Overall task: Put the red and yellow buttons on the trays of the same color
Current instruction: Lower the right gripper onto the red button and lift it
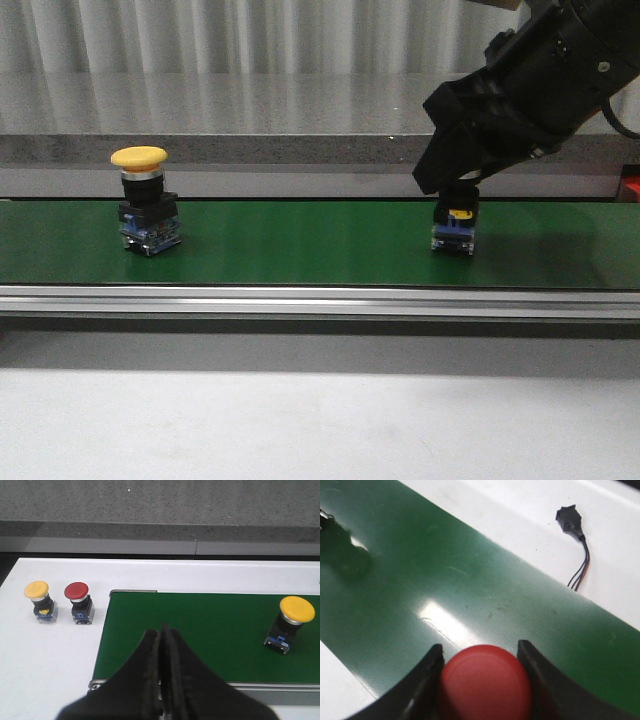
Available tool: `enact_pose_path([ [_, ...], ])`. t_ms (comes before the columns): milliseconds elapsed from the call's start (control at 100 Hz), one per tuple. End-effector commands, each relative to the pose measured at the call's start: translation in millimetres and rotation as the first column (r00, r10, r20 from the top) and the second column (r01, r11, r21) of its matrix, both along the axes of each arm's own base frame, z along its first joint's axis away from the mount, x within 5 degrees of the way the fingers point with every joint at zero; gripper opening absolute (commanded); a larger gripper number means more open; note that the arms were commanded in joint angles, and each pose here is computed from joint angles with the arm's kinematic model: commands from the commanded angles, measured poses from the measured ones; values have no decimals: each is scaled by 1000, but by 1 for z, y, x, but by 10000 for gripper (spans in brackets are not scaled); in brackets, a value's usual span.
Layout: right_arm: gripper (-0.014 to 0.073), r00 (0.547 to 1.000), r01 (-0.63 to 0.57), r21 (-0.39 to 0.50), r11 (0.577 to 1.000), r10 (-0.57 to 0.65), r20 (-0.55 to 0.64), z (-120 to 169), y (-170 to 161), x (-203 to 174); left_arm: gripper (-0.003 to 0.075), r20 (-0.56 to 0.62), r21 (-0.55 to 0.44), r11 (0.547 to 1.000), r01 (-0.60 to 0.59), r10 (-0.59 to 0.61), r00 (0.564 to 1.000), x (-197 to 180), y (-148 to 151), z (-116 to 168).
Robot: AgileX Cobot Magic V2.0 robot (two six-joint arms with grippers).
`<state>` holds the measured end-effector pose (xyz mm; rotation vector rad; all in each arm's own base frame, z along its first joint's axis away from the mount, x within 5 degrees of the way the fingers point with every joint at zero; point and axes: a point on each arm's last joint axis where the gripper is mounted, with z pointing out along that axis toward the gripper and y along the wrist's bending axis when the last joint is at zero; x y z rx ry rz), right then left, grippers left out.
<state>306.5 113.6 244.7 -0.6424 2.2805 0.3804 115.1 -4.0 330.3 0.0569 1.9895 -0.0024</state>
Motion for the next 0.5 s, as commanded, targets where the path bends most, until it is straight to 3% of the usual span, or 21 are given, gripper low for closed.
enact_pose_path([
  [0, 142, 995, 8, 36, 999, -12, 97, 35, -5, 4, -20, 108, -10, 1000, 12, -11, 994, 2, -2, 16],
  [150, 143, 985, 55, 84, 995, -68, 157, 77, -33, 7, -20, 108, -10, 1000, 12, -11, 994, 2, -2, 16],
  [290, 143, 942, 207, 125, 970, -233, 242, 119, -89, 9, -20, 108, -10, 1000, 12, -11, 994, 2, -2, 16],
  [400, 143, 855, 399, 158, 903, -429, 291, 137, -150, 10, -20, 108, -10, 1000, 12, -11, 994, 2, -2, 16],
  [490, 143, 728, 575, 213, 790, -613, 307, 140, -201, 7, -20, 108, -10, 1000, 12, -11, 994, 2, -2, 16],
])
